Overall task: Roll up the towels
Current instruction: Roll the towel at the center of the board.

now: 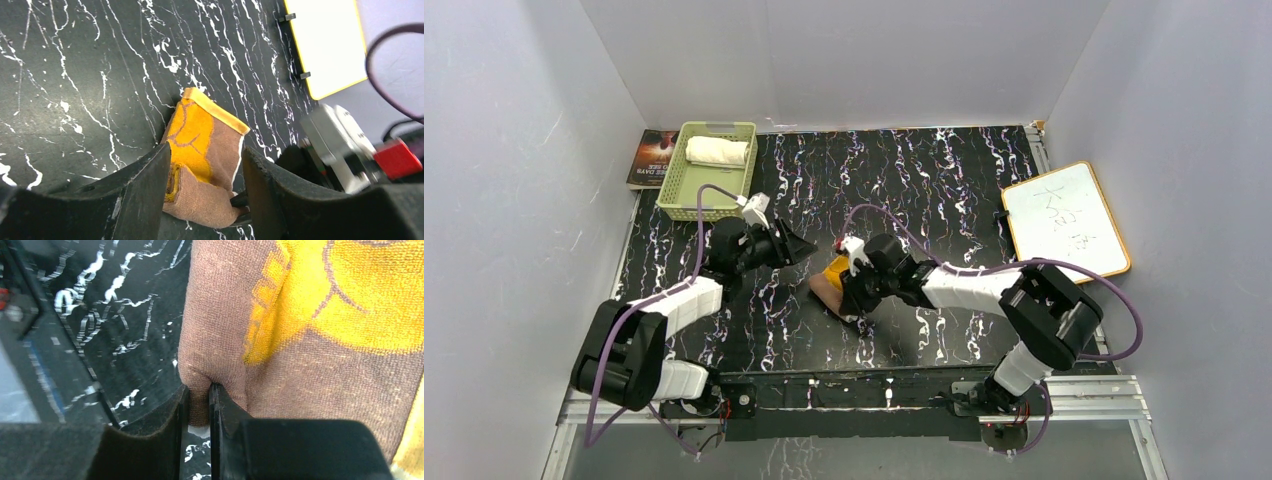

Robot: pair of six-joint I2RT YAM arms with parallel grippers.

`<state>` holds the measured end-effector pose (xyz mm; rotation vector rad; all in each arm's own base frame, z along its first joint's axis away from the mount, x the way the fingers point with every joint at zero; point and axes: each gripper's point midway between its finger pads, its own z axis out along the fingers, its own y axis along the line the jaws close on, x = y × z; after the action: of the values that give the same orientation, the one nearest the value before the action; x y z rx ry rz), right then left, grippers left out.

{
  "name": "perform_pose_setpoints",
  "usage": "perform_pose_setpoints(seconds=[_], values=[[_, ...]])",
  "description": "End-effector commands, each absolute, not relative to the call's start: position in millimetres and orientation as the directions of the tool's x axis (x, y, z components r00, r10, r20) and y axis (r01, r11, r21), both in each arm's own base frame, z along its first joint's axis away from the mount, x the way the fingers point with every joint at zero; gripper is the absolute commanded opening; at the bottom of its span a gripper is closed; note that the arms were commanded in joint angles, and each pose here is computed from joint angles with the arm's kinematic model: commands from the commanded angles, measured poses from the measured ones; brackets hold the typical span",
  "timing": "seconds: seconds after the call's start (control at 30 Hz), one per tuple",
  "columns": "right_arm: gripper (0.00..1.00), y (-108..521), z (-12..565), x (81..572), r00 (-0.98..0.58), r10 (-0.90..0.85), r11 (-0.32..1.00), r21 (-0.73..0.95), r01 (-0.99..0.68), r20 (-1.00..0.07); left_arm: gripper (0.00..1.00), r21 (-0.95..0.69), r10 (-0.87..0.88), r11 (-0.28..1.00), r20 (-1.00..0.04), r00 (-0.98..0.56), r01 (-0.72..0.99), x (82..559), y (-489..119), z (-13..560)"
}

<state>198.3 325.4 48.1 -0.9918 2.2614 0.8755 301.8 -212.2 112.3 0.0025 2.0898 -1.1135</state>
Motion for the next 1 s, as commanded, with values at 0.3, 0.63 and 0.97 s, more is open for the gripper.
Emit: perform_pose_setpoints(seconds=[0.3, 0.63, 0.97], values=[[0.04, 306.4, 53.2, 196.7, -0.902, -0.191, 0.344, 0.835, -0.430, -0.387, 0.45, -0.786, -0.276, 0.474, -0.561, -0.780, 0.397, 266.7, -244.1, 128.0], [0.06, 275.6, -2.5, 211.5, -0.991, -0.083, 0.418, 0.899, -0.129, -0.104, 0.10, -0.848, -0.236, 0.327, -0.501, -0.832, 0.418, 253.4, -272.9, 132.4], [0.07, 270.4, -22.5, 215.2, -0.994, -0.092, 0.480, 0.872, -0.099, -0.062, 0.00, -0.912, -0.255, 0.209, -0.401, -0.880, 0.354, 258.5, -288.0, 103.5]])
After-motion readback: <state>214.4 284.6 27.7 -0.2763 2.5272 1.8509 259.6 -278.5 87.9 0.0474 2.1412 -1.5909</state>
